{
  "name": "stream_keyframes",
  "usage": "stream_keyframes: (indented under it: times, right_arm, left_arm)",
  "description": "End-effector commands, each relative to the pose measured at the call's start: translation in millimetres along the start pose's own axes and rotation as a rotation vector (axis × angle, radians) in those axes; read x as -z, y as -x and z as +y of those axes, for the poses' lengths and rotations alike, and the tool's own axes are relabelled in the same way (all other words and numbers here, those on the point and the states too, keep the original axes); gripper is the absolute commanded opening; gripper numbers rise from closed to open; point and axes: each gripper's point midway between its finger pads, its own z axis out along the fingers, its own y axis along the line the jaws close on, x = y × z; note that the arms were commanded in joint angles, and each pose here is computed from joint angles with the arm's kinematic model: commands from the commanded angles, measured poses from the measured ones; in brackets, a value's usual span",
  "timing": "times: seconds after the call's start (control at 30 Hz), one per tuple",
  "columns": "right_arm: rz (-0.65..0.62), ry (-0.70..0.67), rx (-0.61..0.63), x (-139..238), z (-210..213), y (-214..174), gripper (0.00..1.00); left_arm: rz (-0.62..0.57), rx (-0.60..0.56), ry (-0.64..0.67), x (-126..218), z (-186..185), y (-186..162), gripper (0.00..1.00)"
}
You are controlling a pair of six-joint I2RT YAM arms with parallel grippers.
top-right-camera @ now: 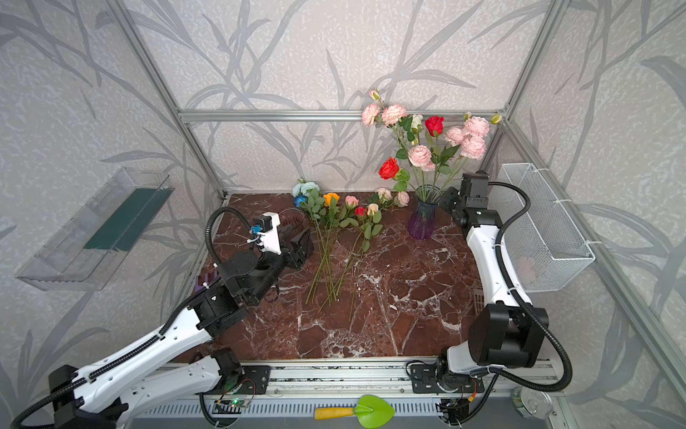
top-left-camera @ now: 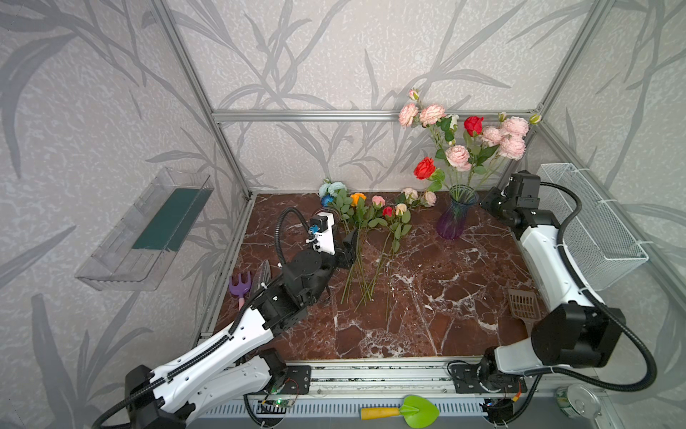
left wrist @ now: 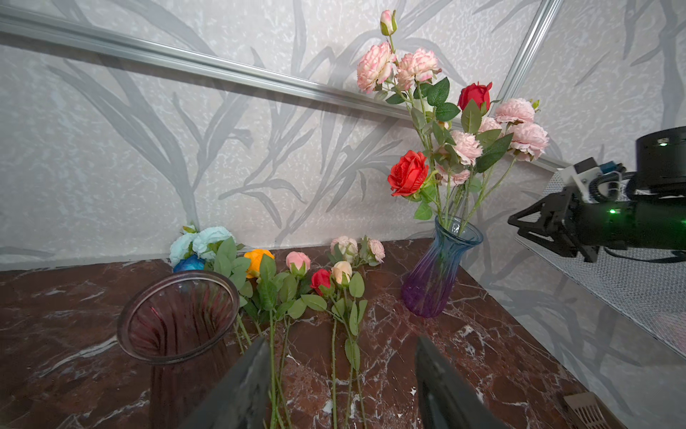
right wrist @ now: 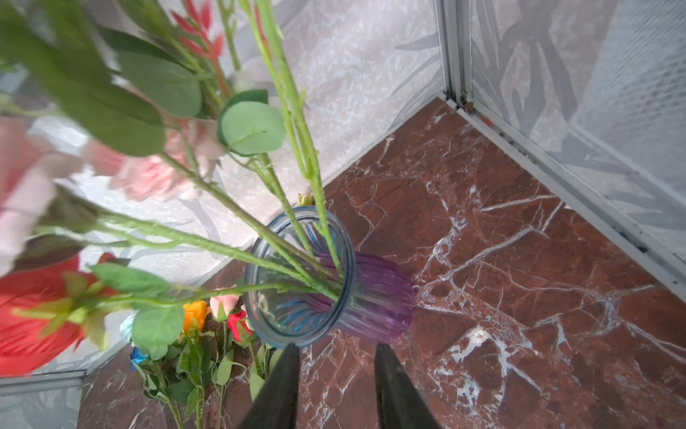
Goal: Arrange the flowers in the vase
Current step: 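Reach the right gripper into the loose flower pile stems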
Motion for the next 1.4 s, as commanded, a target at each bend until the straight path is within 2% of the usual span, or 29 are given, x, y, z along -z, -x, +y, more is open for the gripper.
stream_keyframes:
  times: [0.0, 0.13, 0.23, 0.33, 0.43, 0.5, 0.6, 0.83, 1.07, 1.37]
  right_arm:
    - [-0.094, 0.102, 0.119, 52.4, 40.1, 4.9, 0.35]
    - [-0.106, 0.195, 0.286, 91.4, 85.1, -35.9, 0.34]
    - [-0.068, 0.299, 0.409, 108.0, 125.0, -84.6, 0.33]
    - [0.021, 0.413, 0.477, 107.2, 160.7, -141.7, 0.33]
    - [0.125, 0.448, 0.527, 89.2, 183.8, -190.9, 0.33]
    - [0.190, 0.450, 0.511, 72.4, 193.4, -216.1, 0.33]
    - [0.257, 0.448, 0.498, 47.3, 206.5, -247.3, 0.33]
    - [0.404, 0.323, 0.510, -34.9, 210.6, -323.1, 0.37]
    - [0.485, 0.288, 0.483, -94.2, 221.8, -373.7, 0.37]
    - [0.498, 0.233, 0.420, -159.4, 222.0, -385.2, 0.34]
  left_arm:
    - [-0.060, -0.049, 0.088, 10.1, 15.3, 31.4, 0.63]
    - [-0.050, -0.079, 0.217, 9.5, 42.4, 43.8, 0.63]
    - [-0.029, -0.024, 0.288, 1.7, 71.8, 45.1, 0.64]
    - [0.028, 0.023, 0.344, -11.4, 101.0, 40.9, 0.64]
    - [0.101, 0.039, 0.417, -23.5, 130.2, 31.5, 0.65]
    - [0.135, 0.061, 0.454, -29.3, 146.9, 25.1, 0.65]
    - [0.129, 0.103, 0.481, -31.0, 161.9, 21.6, 0.65]
    - [0.059, 0.192, 0.382, -35.5, 152.3, 16.1, 0.64]
    - [0.072, 0.227, 0.362, -41.0, 150.1, 8.3, 0.63]
    - [0.063, 0.266, 0.317, -42.0, 142.8, 9.2, 0.63]
